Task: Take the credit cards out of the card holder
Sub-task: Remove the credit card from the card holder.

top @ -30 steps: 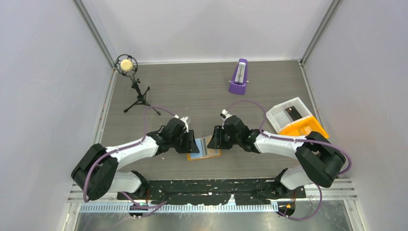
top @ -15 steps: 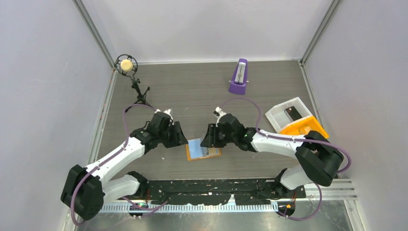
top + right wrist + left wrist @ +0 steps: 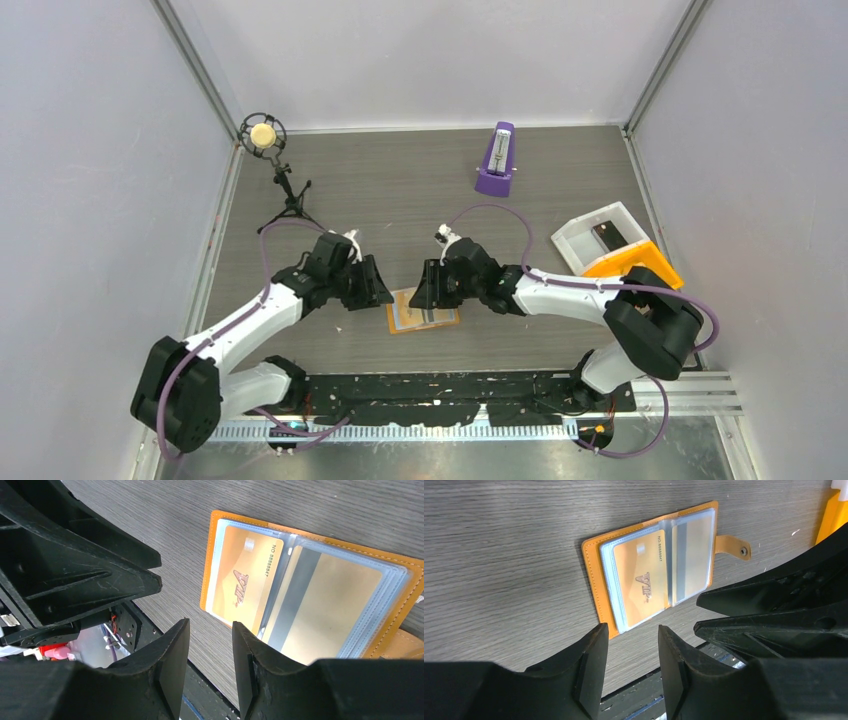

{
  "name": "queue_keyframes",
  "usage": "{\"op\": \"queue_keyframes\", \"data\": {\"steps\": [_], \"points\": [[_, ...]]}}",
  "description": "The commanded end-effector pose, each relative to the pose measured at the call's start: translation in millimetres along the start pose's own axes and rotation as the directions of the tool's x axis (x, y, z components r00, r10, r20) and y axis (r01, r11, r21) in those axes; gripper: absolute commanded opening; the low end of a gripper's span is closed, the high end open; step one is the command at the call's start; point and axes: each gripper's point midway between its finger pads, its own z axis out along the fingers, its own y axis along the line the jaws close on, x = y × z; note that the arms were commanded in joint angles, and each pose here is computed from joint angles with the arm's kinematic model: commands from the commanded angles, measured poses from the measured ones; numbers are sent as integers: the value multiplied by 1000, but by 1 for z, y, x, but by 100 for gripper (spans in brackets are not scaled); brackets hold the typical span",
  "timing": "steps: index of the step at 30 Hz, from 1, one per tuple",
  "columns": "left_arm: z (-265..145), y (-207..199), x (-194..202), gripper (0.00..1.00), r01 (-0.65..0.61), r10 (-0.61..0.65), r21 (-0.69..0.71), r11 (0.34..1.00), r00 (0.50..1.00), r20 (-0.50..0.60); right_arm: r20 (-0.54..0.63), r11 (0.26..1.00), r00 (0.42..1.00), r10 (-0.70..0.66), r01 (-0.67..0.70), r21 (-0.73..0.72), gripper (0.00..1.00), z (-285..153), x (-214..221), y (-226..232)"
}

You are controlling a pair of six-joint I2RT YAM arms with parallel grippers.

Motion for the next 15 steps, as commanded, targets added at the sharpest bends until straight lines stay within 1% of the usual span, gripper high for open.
{"op": "queue_keyframes", "data": {"steps": [1,4,7,10,15], "points": [[4,-14,-4,43,-31,32,71,997,999,-5,49,1000,999,-4,6,-29,44,0,-15,13],[8,-18,-5,39,-37,39,92,995,999,-17,48,1000,999,2,-1,-23,43,2,-15,12],[14,-17,-5,32,-11,12,95,995,1000,-16,43,1000,999,10,-9,-5,39,7,-16,9],[19,-24,-9,29,-2,2,135,991,1000,-2,54,1000,998,13,-14,15,37,11,-20,6],[30,-19,-7,27,10,-6,122,992,1000,-30,65,998,998,5,-9,60,34,17,-26,0]]}}
